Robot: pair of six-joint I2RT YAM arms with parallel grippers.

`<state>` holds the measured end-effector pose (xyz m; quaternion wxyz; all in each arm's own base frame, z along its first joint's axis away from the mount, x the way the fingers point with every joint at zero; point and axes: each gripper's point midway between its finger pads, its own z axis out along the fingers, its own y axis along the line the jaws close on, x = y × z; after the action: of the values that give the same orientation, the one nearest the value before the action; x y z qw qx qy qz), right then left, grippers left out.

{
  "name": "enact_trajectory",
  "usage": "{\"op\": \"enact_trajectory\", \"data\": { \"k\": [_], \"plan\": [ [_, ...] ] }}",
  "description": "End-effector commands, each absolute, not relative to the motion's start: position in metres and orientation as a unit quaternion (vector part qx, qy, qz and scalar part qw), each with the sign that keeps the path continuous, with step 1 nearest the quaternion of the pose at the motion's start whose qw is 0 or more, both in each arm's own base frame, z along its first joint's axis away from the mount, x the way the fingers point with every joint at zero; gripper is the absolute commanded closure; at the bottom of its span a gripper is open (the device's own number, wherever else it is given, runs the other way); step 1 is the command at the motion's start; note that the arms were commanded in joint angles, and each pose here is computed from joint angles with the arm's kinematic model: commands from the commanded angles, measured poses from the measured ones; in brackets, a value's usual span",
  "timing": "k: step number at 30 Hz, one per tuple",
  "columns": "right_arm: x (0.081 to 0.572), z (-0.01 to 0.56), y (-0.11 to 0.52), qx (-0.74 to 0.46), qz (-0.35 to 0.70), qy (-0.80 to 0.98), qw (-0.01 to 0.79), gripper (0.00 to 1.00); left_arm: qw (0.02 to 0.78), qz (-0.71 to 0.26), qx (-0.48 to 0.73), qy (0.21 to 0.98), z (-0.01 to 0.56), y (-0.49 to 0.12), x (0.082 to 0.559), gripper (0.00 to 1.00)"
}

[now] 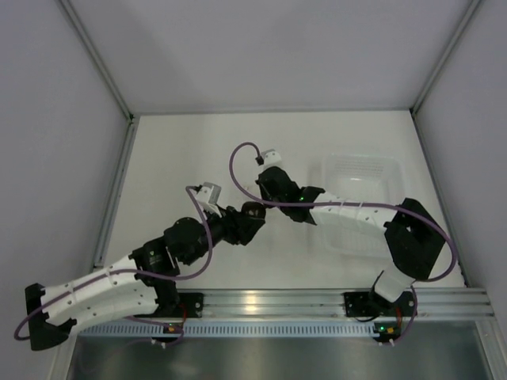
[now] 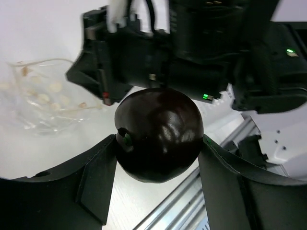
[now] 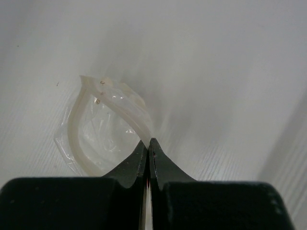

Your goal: Open the zip-top bag and remove the fake food

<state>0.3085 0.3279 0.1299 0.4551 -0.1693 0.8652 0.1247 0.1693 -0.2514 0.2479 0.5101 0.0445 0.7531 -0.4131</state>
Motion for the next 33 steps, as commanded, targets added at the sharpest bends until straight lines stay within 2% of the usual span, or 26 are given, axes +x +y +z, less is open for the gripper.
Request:
{"op": "enact_trajectory", "data": {
  "k": [1, 9, 16, 17, 26, 29, 30, 31, 33],
  "plan": [
    [0.325, 0.158, 0.338, -0.155, 0.16, 0.852, 0.474, 1.0, 0.504, -0.477, 0.124, 0.709, 0.285, -0.278, 0.149, 1.0],
    [0.346, 0.205, 0.311, -0.148, 0.15, 0.838, 0.503, 1.0, 0.46, -0.541, 0.191, 0.677, 0.279, -0.322, 0.129, 1.0],
    [0.359, 0.256, 0.281, -0.151, 0.166, 0.817, 0.531, 1.0, 0.438, -0.568, 0.223, 0.66, 0.278, -0.384, 0.14, 1.0],
    [0.358, 0.256, 0.279, -0.166, 0.177, 0.818, 0.521, 1.0, 0.447, -0.571, 0.223, 0.652, 0.29, -0.392, 0.144, 1.0],
    [0.353, 0.272, 0.275, -0.236, 0.189, 0.815, 0.495, 1.0, 0.437, -0.545, 0.257, 0.667, 0.262, -0.476, 0.159, 0.98],
    [0.355, 0.271, 0.276, -0.242, 0.197, 0.817, 0.485, 1.0, 0.43, -0.542, 0.262, 0.672, 0.252, -0.495, 0.163, 0.79],
    [0.358, 0.268, 0.276, -0.24, 0.196, 0.82, 0.481, 1.0, 0.426, -0.538, 0.265, 0.677, 0.242, -0.501, 0.163, 0.63],
    [0.358, 0.266, 0.277, -0.241, 0.199, 0.821, 0.478, 1.0, 0.427, -0.539, 0.267, 0.675, 0.244, -0.506, 0.163, 0.55],
    [0.361, 0.263, 0.275, -0.236, 0.201, 0.823, 0.476, 1.0, 0.423, -0.534, 0.272, 0.68, 0.234, -0.514, 0.161, 0.45]
  ]
}}
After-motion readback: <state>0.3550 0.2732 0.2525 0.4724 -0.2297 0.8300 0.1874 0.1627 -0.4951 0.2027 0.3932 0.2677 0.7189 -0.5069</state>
